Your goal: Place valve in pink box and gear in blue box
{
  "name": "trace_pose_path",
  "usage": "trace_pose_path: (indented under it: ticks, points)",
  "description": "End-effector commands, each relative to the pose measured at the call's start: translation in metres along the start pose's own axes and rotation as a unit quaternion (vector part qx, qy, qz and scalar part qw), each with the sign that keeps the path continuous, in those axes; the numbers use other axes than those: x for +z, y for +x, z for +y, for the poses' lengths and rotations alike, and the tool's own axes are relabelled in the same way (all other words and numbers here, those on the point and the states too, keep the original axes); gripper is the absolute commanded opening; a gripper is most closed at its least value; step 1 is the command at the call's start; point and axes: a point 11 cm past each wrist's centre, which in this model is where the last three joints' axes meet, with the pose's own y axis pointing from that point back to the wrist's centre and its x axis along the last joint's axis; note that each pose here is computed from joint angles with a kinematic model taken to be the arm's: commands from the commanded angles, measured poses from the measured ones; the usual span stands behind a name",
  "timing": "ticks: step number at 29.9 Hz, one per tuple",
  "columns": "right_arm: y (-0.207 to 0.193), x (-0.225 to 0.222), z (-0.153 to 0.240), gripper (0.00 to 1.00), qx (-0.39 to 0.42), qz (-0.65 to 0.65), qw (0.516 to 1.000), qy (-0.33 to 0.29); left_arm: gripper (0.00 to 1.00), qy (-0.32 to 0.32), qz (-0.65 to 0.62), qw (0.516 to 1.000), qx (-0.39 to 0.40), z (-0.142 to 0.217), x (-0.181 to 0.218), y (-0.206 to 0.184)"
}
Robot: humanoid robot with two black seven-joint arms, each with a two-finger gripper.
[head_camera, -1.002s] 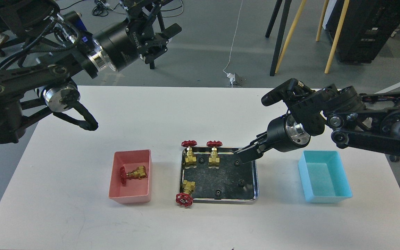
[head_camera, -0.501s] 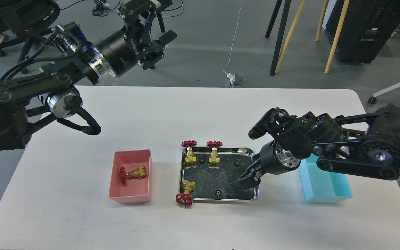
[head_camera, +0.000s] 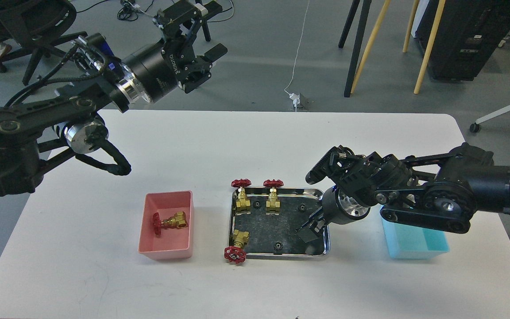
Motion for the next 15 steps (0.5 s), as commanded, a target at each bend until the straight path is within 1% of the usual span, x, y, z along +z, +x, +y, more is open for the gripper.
trace_pose_path:
  ticks: [1,5,8,9,15]
  points:
    - [0.001,-0.004,-0.008,0.84,-0.003,-0.001,1.000,0.001,0.88,0.000,0.000,1.000,0.000,0.000,0.000,0.000]
    - [0.002,-0.002,-0.015,0.73,-0.004,-0.005,1.000,-0.005,0.88,0.000,0.000,1.000,0.000,0.000,0.000,0.000]
    - [0.005,-0.006,-0.020,0.60,-0.004,-0.002,1.000,-0.005,0.88,0.001,0.001,1.000,0.000,0.001,-0.001,0.000]
    - [0.005,-0.007,-0.022,0.58,-0.006,-0.001,1.000,-0.004,0.88,0.001,0.001,1.000,0.000,0.001,-0.001,0.000]
    - [0.004,-0.010,-0.024,0.58,-0.007,-0.001,1.000,0.000,0.88,0.001,0.001,1.000,0.001,0.001,-0.001,0.001]
